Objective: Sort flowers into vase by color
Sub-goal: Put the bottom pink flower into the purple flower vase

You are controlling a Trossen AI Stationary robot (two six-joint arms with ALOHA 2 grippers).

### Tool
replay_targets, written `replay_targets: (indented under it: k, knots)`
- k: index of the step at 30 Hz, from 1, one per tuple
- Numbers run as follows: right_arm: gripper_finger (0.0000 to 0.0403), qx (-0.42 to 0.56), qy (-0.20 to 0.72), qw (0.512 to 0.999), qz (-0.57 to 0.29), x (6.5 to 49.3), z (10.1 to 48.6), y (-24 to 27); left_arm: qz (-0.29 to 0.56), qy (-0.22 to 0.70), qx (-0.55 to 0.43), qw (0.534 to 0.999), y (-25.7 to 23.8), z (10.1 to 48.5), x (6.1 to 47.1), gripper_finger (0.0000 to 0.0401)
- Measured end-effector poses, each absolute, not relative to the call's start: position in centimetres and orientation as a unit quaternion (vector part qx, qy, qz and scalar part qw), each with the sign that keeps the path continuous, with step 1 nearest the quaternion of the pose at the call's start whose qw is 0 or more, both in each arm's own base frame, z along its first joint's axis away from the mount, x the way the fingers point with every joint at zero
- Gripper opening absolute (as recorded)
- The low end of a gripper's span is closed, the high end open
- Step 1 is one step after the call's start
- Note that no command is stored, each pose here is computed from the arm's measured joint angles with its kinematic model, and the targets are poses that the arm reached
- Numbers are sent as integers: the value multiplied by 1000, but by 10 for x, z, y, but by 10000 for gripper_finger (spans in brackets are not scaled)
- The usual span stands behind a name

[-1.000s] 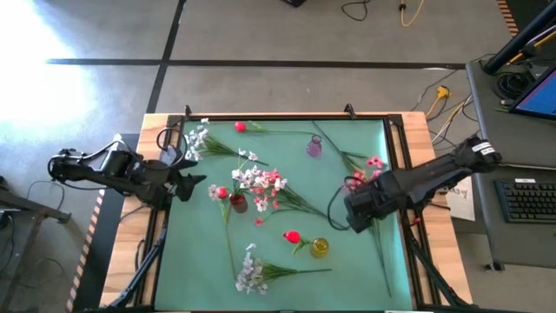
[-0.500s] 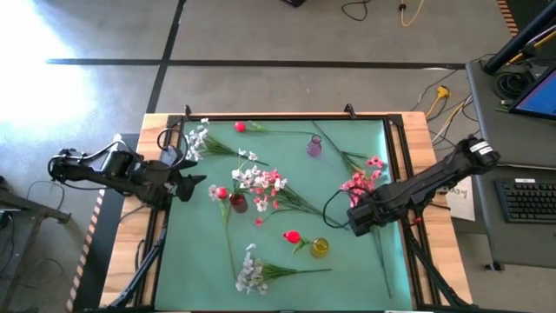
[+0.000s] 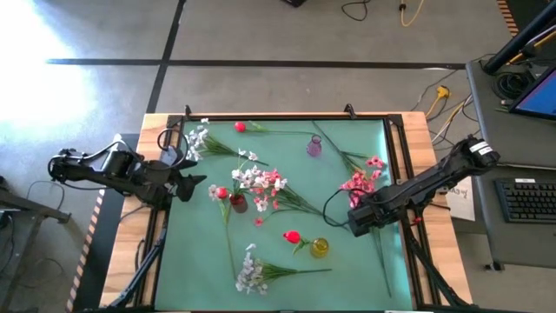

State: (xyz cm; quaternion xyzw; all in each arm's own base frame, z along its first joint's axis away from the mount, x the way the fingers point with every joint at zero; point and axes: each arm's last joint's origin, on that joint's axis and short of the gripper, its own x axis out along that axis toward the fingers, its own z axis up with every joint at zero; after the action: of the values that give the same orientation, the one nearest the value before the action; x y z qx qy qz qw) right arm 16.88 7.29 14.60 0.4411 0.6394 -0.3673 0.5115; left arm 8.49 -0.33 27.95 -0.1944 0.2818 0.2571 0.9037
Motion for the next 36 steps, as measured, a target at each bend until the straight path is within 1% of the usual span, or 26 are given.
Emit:
replay_targets:
  k: [4,7,10,18,25,30,36]
  knots:
    - [294,437,641,510,-372,166,143,72,257,282,-194,904,-3,279,85,293]
    - [274,436,642,509,-373,165,140,71,258,283,-193,903,-3,279,86,293]
    - [238,441,640,512,-368,165,136,71,259,286,-192,903,-4,279,87,293]
    - [123,450,634,519,-357,168,134,72,260,289,-190,902,-4,278,88,293]
    - [50,446,635,530,-340,173,142,75,259,289,-190,902,-4,278,88,293]
    - [22,447,637,544,-312,177,152,77,260,289,-190,902,-4,278,88,293]
    - [17,432,652,562,-269,180,176,79,259,289,-190,902,-4,278,88,293]
